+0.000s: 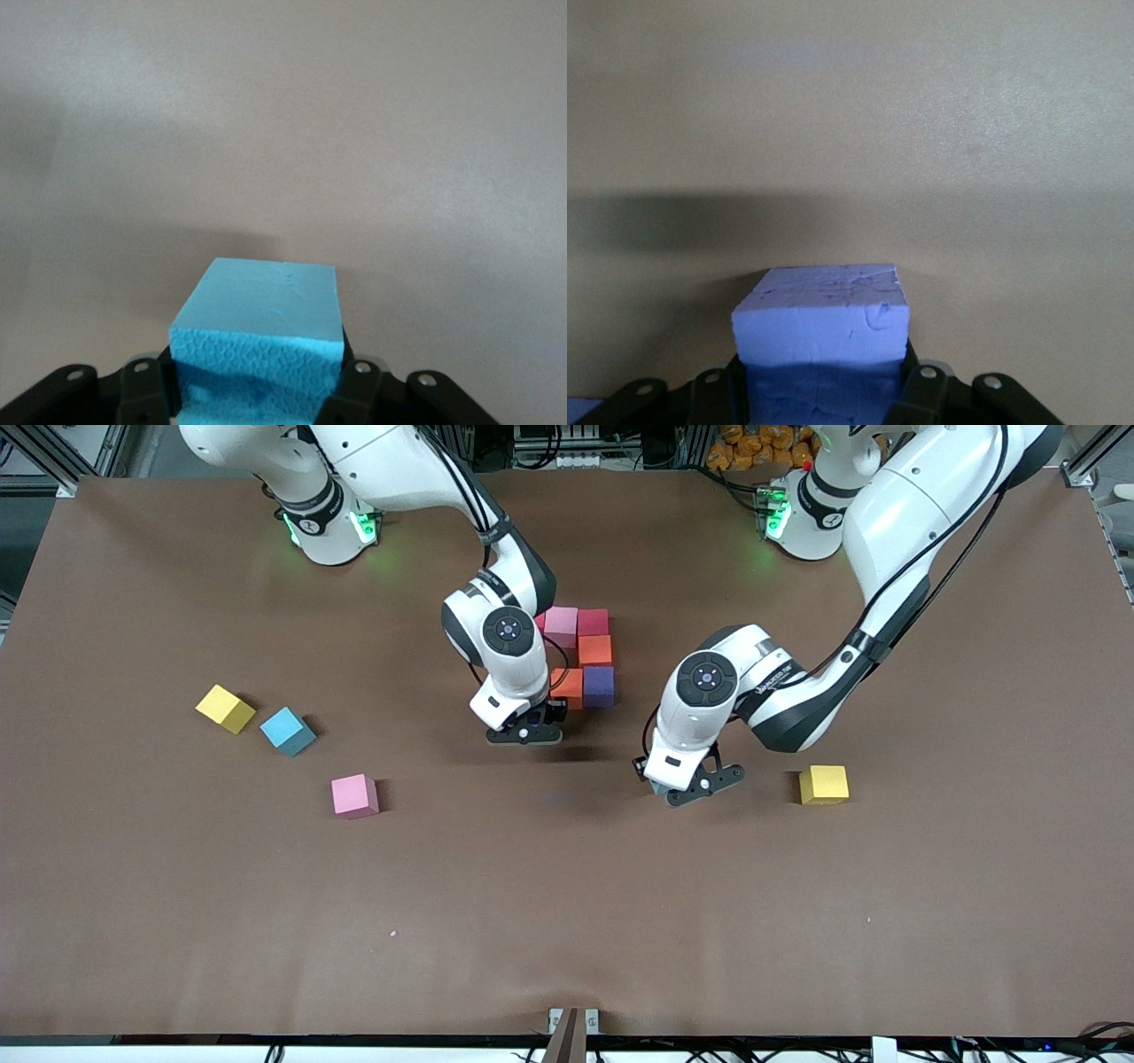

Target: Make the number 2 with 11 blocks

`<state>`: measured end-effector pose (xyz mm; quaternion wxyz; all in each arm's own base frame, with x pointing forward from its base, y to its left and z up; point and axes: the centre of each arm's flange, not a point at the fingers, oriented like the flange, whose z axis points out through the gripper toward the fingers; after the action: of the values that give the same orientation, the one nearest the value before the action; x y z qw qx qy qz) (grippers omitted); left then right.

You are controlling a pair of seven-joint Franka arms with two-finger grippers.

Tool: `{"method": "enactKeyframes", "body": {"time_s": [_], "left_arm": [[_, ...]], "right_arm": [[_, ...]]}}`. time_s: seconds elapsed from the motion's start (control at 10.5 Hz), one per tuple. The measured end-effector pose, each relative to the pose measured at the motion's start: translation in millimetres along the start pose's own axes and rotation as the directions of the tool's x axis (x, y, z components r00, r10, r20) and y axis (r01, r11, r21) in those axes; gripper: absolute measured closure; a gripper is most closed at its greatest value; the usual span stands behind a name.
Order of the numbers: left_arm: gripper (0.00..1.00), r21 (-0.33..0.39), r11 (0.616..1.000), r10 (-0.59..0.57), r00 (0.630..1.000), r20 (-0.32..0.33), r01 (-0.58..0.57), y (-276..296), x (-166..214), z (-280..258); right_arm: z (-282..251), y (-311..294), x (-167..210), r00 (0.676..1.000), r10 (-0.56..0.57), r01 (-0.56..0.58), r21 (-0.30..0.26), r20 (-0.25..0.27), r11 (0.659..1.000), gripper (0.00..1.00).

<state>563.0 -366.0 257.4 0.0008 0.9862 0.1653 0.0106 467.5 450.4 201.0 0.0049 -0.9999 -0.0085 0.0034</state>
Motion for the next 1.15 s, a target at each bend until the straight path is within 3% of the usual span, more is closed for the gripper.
{"method": "enactKeyframes", "body": {"time_s": [0.76, 1.05, 1.15], "left_arm": [[0.41, -0.034, 0.997, 0.075, 0.997, -0.001, -0.075, 8, 8, -14], [0.41, -0.034, 0.996, 0.077, 0.997, 0.000, -0.077, 8, 7, -13], [0.41, -0.034, 0.996, 0.078, 0.997, 0.000, -0.078, 8, 7, -13]], "right_arm": [[0, 1, -1, 1.000, -0.013, 0.013, -0.010, -0.004, 1.000, 0.41], [11, 9, -6, 1.000, -0.009, 0.009, -0.035, 0.020, 0.999, 0.03], [11, 10, -6, 1.000, -0.007, 0.008, -0.039, 0.024, 0.999, 0.00]]}}
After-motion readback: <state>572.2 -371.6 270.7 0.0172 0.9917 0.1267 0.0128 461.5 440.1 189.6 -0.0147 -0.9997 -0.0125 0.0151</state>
